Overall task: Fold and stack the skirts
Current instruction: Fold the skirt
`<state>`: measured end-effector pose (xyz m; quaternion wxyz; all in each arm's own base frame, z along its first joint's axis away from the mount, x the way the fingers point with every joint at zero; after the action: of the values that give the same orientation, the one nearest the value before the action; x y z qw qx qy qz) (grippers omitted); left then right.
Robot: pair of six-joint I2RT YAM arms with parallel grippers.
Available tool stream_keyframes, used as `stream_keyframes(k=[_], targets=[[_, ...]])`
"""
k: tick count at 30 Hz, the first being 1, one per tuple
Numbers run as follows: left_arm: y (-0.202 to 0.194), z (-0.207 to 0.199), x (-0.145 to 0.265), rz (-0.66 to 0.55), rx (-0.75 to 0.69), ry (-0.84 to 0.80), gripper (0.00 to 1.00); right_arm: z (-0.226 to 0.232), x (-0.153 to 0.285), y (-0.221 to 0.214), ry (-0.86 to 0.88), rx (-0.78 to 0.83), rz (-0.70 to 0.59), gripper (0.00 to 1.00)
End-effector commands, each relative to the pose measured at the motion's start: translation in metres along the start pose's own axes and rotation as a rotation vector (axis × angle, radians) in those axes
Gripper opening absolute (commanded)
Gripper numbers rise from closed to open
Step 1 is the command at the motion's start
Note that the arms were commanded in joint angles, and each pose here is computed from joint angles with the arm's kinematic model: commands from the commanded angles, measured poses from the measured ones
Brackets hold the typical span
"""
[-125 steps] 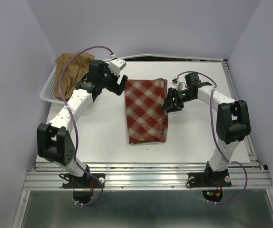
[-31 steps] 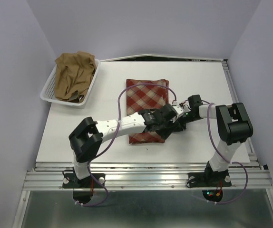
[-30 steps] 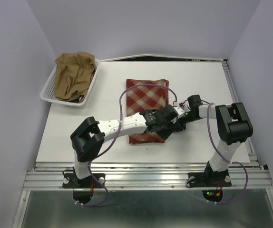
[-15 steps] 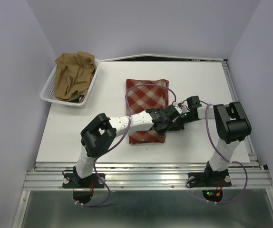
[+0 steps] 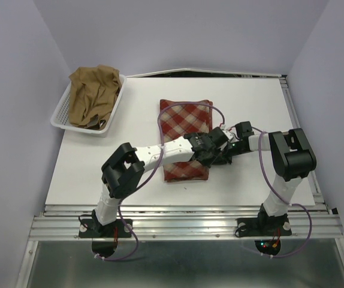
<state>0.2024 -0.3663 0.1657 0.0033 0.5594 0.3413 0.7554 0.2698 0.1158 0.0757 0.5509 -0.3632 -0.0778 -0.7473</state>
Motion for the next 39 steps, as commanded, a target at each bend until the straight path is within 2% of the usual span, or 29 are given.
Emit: stream_keyframes(k=[1,9,14,16,18,19,22,23,25,26,28,30,31,36,39], targets=[[0.025,-0.001,0.032,-0.115,0.007,-0.039,0.0,-0.022,-0.011,0.0,-0.116,-0.042,-0.044,0.01],[0.031,-0.004,0.023,-0.157,-0.004,-0.038,0.0,-0.021,-0.01,-0.003,-0.109,-0.041,-0.037,0.01],[0.013,0.005,-0.019,-0.039,0.022,-0.043,0.01,-0.019,-0.008,-0.004,-0.101,-0.037,-0.036,0.01],[0.01,0.01,-0.029,-0.03,0.045,-0.051,0.22,-0.019,-0.007,-0.005,-0.1,-0.035,-0.032,0.01],[0.012,0.023,-0.029,-0.047,0.078,-0.05,0.35,-0.018,-0.005,-0.007,-0.098,-0.027,-0.036,0.01],[0.016,0.028,-0.02,-0.078,0.085,-0.045,0.45,-0.017,-0.005,-0.007,-0.098,-0.029,-0.034,0.01],[0.032,0.047,0.004,-0.172,0.114,-0.081,0.53,-0.015,-0.003,-0.008,-0.087,-0.024,-0.032,0.01],[0.042,0.055,0.024,-0.236,0.123,-0.08,0.6,-0.014,-0.003,-0.008,-0.086,-0.025,-0.031,0.01],[0.054,0.079,0.045,-0.325,0.151,-0.066,0.66,-0.014,-0.003,-0.008,-0.085,-0.026,-0.029,0.01],[0.067,0.09,0.065,-0.402,0.144,-0.048,0.71,-0.014,-0.003,-0.008,-0.083,-0.023,-0.031,0.01],[0.088,0.118,0.085,-0.481,0.142,0.036,0.77,-0.013,-0.003,-0.008,-0.081,-0.022,-0.029,0.01],[0.097,0.136,0.085,-0.486,0.148,0.094,0.76,-0.013,-0.002,-0.008,-0.08,-0.025,-0.028,0.01],[0.108,0.156,0.077,-0.482,0.172,0.171,0.72,-0.013,-0.002,-0.008,-0.078,-0.024,-0.027,0.01],[0.122,0.198,0.03,-0.405,0.238,0.286,0.71,-0.011,-0.002,-0.007,-0.069,-0.014,-0.025,0.01],[0.129,0.21,0.012,-0.455,0.249,0.33,0.71,-0.012,-0.002,-0.007,-0.071,-0.007,-0.029,0.01]])
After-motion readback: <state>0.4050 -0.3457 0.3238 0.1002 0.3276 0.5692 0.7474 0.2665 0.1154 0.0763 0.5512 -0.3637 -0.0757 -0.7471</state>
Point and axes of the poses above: each gripper's point midway between its finger pads, its own x axis back along the fingers, its own z axis along the line the jaws close on, y = z × x, the point moved 10 cm from there along x, back along the fingers, and after that the axes turned 15 degrees about -x, right-handed, at the moved point
